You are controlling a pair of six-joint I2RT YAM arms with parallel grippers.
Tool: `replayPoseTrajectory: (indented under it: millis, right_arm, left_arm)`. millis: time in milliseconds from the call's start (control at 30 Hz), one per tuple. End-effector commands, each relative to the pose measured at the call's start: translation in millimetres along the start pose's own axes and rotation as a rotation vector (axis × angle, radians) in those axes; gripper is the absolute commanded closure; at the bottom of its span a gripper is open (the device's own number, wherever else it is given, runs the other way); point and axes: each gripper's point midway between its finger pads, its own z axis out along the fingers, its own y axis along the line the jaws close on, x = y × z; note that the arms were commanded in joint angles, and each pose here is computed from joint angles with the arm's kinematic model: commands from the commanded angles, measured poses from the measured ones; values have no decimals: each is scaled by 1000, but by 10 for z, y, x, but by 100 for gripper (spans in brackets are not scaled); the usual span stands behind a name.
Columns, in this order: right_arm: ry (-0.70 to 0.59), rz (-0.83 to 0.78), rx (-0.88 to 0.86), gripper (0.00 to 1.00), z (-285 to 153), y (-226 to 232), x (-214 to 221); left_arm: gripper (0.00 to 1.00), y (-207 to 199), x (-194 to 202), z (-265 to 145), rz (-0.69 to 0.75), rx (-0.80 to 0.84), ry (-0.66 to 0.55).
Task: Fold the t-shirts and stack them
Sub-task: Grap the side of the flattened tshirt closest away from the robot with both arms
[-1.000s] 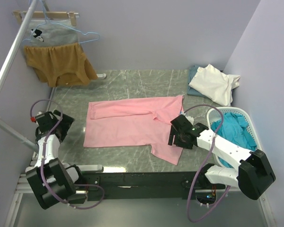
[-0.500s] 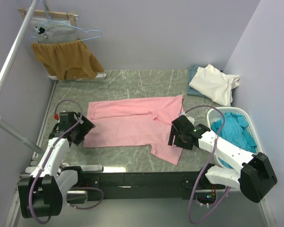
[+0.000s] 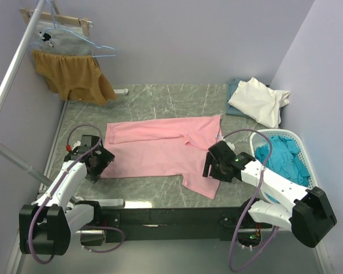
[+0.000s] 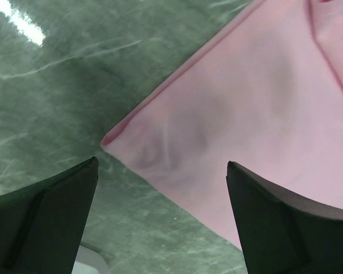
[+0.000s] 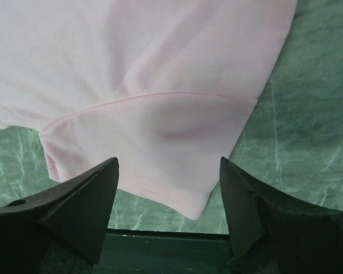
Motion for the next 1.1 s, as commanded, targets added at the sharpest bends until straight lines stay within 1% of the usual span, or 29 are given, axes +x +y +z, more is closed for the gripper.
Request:
replayPoseTrajectory:
  millis: [0,67,133,200,333,400,500,533,567,600,633,667,833,1000,1067]
  right_arm:
    - [-10,-4,-29,22,2,31,-10]
    - [-11,-6,-34,22,-5,32,-5]
    - [-8,-5,-34,22,-3,30,1]
    - [-1,-6,-33,22,12,25,20]
    - [12,3,-22,22,55,-13,74]
    - [15,12,-15,24,64,-42,100]
    - [25,34,-5,26,43,-95,157]
    - [30,48,1,26,34,-113,178]
    - [49,51,19,26,22,-170,242]
    - [54,64,8,26,-2,-176,274]
    - [65,85,-7,27,-12,-163,312]
    - [84,94,-5,28,-6,-198,386]
    - [89,154,-16,31,-17,-237,473]
    - [119,170,-22,32,107,-201,537]
    - [106,176,-46,35,158,-141,506]
  left_arm:
    - [1,70,22,-24,-52,-62,2]
    - [1,77,111,65,-61,-59,35]
    - [1,193,231,166,-66,-80,60]
    - [1,237,268,223,-78,-81,60]
    - [7,255,235,244,-90,-62,22]
    - [13,266,207,252,-105,-57,-3]
    - [33,268,167,252,-99,-47,-29]
    - [43,269,158,248,-91,-44,-34]
    - [49,283,153,248,-91,-47,-40]
    - [58,292,156,250,-89,-46,-42]
    - [73,268,142,246,-88,-30,-49]
    - [79,298,168,262,-87,-34,-45]
    - [98,293,222,306,-79,-8,-32]
    - [99,243,212,309,-61,19,-33]
    - [99,209,188,287,-55,37,-42]
